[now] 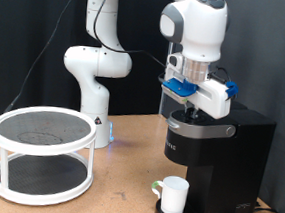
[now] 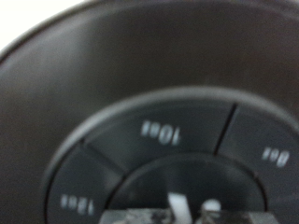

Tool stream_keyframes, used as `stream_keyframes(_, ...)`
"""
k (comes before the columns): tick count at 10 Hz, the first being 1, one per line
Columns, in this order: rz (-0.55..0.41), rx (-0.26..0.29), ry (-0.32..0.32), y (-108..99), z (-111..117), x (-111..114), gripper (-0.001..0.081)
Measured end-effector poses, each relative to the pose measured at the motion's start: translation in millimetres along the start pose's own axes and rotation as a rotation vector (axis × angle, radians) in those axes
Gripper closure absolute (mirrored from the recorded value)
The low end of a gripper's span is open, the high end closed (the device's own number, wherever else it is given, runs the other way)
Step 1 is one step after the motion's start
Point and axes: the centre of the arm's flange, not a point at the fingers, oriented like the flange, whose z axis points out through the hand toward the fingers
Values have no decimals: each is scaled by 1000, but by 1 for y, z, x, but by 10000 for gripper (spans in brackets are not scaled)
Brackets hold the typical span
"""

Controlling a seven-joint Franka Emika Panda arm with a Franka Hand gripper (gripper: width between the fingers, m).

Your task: Make a cup of coffee with the keurig machine

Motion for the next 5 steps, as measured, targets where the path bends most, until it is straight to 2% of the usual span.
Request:
stream_keyframes(3,-70,22,-94,19,-23,11,806)
stream_keyframes(5,-63,26,-102,30,-42,23,806)
